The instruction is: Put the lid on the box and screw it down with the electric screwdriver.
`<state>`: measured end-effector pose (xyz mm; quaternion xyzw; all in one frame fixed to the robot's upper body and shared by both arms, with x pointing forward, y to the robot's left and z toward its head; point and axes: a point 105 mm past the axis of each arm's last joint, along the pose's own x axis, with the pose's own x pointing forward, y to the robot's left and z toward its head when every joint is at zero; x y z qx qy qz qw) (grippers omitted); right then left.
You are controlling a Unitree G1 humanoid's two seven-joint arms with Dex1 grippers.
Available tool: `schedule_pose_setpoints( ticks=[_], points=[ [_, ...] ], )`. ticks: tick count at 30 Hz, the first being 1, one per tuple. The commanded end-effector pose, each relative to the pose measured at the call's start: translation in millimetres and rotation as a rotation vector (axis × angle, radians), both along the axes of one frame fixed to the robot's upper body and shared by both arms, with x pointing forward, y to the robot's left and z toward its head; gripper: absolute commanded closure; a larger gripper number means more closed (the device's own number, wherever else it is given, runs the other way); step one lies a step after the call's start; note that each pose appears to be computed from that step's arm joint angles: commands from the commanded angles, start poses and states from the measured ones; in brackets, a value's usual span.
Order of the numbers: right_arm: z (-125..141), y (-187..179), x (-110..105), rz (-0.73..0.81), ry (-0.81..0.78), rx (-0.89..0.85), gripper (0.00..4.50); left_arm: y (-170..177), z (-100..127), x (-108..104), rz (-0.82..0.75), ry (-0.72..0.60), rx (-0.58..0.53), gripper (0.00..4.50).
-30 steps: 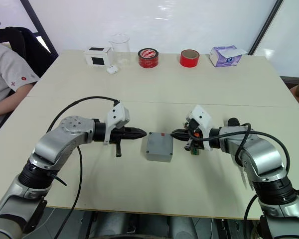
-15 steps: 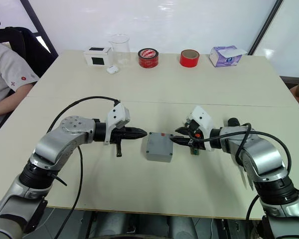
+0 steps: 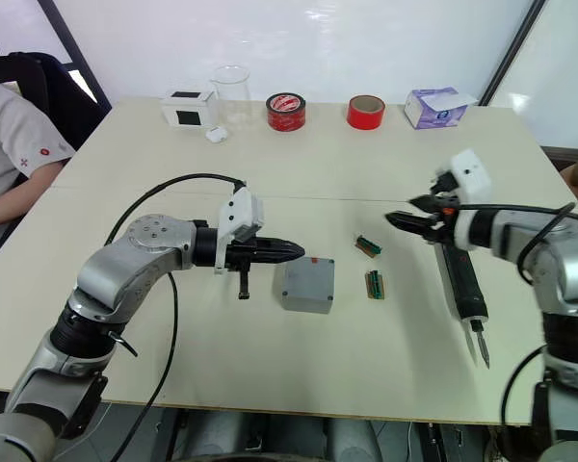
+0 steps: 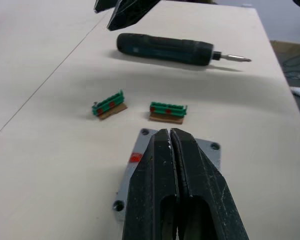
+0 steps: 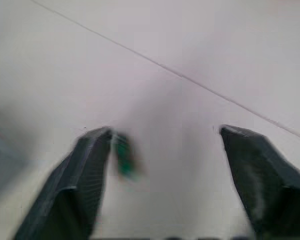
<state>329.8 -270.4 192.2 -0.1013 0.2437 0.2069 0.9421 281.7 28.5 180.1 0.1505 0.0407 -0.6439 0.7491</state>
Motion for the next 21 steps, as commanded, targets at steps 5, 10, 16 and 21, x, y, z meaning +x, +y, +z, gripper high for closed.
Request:
schedule_pose_setpoints(
  ticks=[5,10,16,21],
  points=[
    [-5,-52,-22,-0.191,0.278,-0.128,0.58,-21,-18,-25,-0.083,-0.043,0.008,4.50],
    [-20,-63,-38,-0.227,0.419,-0.126,0.58,-30,-12,-27,-0.070,-0.046,-0.049,4.50],
    [-30,-60,-51,-0.241,0.560,-0.006,0.58,-39,-7,-32,-0.065,-0.031,-0.087,4.50],
    [-37,-58,-60,-0.197,0.629,-0.016,0.58,-41,-11,-37,-0.058,-0.010,-0.096,4.50]
  ],
)
